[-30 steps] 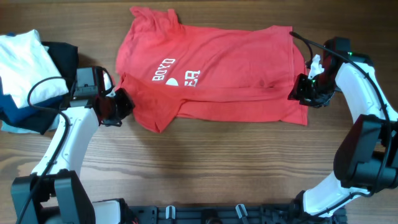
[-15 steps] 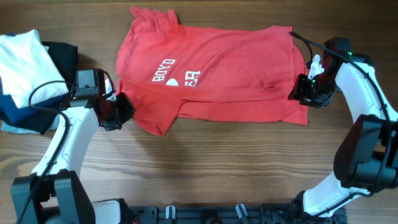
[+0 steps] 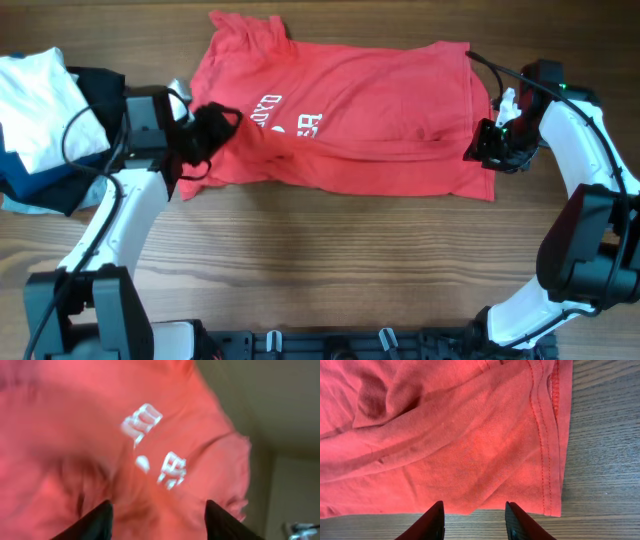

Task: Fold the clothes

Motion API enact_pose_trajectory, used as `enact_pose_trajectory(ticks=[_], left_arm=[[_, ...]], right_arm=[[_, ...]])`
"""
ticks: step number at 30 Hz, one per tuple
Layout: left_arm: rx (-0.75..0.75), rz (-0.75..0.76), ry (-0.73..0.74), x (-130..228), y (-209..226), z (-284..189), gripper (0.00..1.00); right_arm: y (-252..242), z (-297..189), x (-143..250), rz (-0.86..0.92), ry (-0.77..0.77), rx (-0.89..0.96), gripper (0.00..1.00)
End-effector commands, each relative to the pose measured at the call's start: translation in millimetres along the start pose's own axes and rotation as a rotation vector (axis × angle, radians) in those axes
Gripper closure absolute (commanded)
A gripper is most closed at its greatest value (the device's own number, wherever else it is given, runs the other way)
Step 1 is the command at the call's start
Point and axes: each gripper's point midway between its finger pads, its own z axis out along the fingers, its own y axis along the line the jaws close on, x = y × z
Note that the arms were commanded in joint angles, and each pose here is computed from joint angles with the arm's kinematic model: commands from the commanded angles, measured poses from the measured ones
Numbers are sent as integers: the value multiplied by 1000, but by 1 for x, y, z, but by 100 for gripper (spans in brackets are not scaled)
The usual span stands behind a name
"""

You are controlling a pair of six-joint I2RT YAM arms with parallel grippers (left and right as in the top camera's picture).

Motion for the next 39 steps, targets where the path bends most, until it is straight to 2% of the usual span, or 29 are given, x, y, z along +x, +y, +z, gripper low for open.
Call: enact_pose_trajectory(ticks=[1, 3, 6, 8, 11, 14, 22, 24, 26, 28, 29, 34, 36, 37, 38, 39], left_arm=[[-52, 73, 55, 14, 13, 4, 35], [-119, 74, 71, 20, 27, 2, 34], [-347, 65, 59, 24, 70, -8, 35], [-476, 65, 34, 22, 93, -17, 36], [-612, 84, 1, 16, 117, -23, 39], [-633, 110, 44, 20, 133, -6, 39], [-696, 83, 136, 39, 169, 20, 38], [-753, 80, 141, 40, 182, 17, 38], [-804, 71, 136, 39, 192, 9, 38], [-818, 47, 143, 39, 198, 4, 39], [-831, 27, 152, 40, 203, -1, 40], [-895, -67, 219, 53, 223, -25, 45], [-917, -88, 258, 62, 227, -33, 52], [-923, -94, 276, 66, 227, -35, 58], [-927, -110, 299, 72, 227, -37, 70], [-943, -136, 345, 83, 227, -44, 92]], right_arm=[[-2, 4, 5, -20, 19, 12, 60], [-2, 4, 7, -19, 27, 13, 61], [-20, 2, 14, 37, 50, 112, 57], [-35, -1, 20, 119, 60, 201, 46], [-32, 0, 24, 134, 77, 185, 35], [-29, 8, 30, 100, 100, 158, 31], [-20, 55, 41, 46, 71, 33, 32], [-17, 61, 41, 40, 56, 5, 40], [-18, 64, 41, 39, 52, 5, 69], [-20, 65, 41, 39, 48, 13, 91], [-24, 65, 41, 42, 43, 42, 96], [-59, 60, 45, 151, 38, 243, 96], [-69, 57, 50, 197, 45, 311, 96], [-72, 56, 52, 203, 51, 324, 96], [-74, 55, 56, 216, 63, 337, 96], [-78, 53, 62, 246, 79, 368, 96]])
